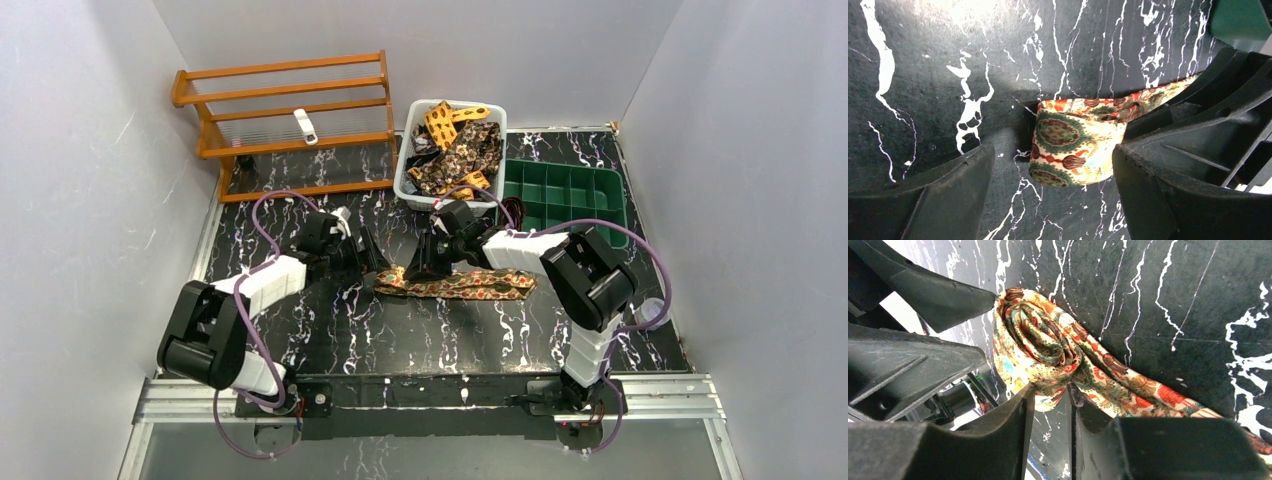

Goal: Roll the ties
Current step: Roll the tie at the center of the board.

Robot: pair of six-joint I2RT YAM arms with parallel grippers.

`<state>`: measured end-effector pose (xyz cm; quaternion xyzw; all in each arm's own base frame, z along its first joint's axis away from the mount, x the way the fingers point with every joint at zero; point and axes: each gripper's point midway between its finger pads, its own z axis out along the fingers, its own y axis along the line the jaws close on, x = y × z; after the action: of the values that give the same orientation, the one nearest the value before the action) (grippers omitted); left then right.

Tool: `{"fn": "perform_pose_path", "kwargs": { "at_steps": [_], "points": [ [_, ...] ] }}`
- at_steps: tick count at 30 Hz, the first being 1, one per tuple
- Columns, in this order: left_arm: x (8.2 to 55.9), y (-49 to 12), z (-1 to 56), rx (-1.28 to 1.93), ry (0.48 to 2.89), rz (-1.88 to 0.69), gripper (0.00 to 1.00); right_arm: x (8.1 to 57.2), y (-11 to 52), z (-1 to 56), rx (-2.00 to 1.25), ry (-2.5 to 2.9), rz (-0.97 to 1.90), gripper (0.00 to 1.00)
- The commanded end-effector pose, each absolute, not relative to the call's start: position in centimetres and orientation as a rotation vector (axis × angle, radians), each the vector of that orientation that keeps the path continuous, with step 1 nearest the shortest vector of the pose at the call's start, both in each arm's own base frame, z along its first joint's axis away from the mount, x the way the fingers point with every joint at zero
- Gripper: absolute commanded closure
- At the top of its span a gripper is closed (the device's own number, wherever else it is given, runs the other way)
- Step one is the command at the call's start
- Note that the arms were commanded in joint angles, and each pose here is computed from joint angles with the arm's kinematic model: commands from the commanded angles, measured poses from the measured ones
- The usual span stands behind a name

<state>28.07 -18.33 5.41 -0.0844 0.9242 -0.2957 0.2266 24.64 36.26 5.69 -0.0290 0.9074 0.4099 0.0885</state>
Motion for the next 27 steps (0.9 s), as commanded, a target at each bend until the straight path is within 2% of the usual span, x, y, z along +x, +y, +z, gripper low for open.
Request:
{"fn": "perform_pose_path", "kwargs": {
  "at_steps": [1, 15, 27],
  "points": [
    [27.2, -18.5, 4.7, -0.214, 2.564, -0.858, 0.18, 25.4, 36.3, 5.0, -0.126, 2.709, 1.16, 0.65],
    [26.8, -19.5, 4.6, -0.164, 2.53, -0.962, 0.22, 24.9, 35.4, 3.2, -0.139, 2.767, 1.093, 0.67],
    [25.8, -20.0, 3.1, -0.175, 2.525, -1.055, 0.3, 24.4, 35.0, 2.3, -0.145, 2.809, 1.081, 0.67]
  ]
}}
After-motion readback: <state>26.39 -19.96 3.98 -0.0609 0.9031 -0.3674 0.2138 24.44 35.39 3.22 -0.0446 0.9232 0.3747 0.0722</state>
